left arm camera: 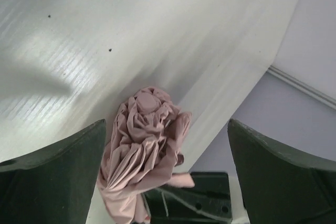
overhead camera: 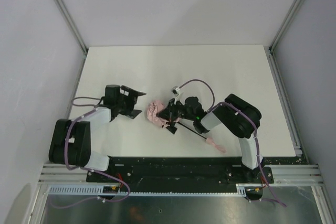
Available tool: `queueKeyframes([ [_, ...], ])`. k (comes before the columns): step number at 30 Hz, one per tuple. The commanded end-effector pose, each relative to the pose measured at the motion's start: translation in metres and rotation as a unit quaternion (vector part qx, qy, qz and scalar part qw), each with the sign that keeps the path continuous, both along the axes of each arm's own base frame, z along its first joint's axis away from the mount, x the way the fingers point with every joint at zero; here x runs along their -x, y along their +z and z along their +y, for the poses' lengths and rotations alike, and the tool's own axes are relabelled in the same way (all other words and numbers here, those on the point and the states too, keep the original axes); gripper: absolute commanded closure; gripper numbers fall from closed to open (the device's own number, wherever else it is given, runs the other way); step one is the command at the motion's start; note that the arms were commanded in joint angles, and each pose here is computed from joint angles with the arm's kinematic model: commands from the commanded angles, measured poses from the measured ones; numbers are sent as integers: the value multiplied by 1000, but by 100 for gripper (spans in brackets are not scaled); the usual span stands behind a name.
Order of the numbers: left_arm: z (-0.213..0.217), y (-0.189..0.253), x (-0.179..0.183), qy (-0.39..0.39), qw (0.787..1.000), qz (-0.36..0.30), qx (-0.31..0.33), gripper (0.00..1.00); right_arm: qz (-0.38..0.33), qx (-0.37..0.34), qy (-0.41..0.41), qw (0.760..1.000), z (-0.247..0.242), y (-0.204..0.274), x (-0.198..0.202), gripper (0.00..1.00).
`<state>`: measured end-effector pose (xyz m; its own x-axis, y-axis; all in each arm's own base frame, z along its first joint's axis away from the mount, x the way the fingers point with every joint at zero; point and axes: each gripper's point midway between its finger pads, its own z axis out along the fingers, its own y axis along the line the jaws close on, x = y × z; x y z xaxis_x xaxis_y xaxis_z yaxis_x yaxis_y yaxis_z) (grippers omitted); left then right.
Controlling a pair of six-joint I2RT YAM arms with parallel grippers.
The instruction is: Put away the umbrella
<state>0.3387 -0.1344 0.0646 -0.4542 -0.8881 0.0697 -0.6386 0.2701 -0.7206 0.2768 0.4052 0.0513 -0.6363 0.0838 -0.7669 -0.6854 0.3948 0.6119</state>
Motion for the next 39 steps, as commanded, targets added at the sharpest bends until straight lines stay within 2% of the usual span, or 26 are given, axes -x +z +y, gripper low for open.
queueKeyframes([
  [1,-7,20,18,-70,996,-61,10,1,189,179,-26,965,-76,-135,44,100],
  [5,-23,25,41,-123,988,-87,39,0,203,168,-27,964,-79,-134,41,100],
  [9,-38,39,42,-136,979,-144,42,1,207,155,-21,966,-76,-131,41,100],
  [13,-57,36,36,-140,978,-145,48,1,207,145,-18,967,-73,-128,40,100],
  [18,-76,3,25,-155,981,-105,59,2,202,132,-7,970,-69,-118,40,100],
  [21,-78,-13,23,-152,983,-87,59,14,191,125,1,974,-65,-107,40,100],
  [27,-73,-41,23,-137,988,-53,41,47,169,110,18,979,-56,-89,39,100],
  [32,-77,-56,26,-125,990,-10,64,91,117,148,19,982,-48,-77,40,100],
  [34,-77,-49,32,-111,990,3,88,98,80,177,13,981,-45,-67,36,100],
  [37,-70,-35,45,-75,989,39,120,100,8,217,5,976,-39,-41,32,100],
  [39,-61,-27,54,-52,989,80,113,100,-56,244,7,968,-29,-18,35,100],
])
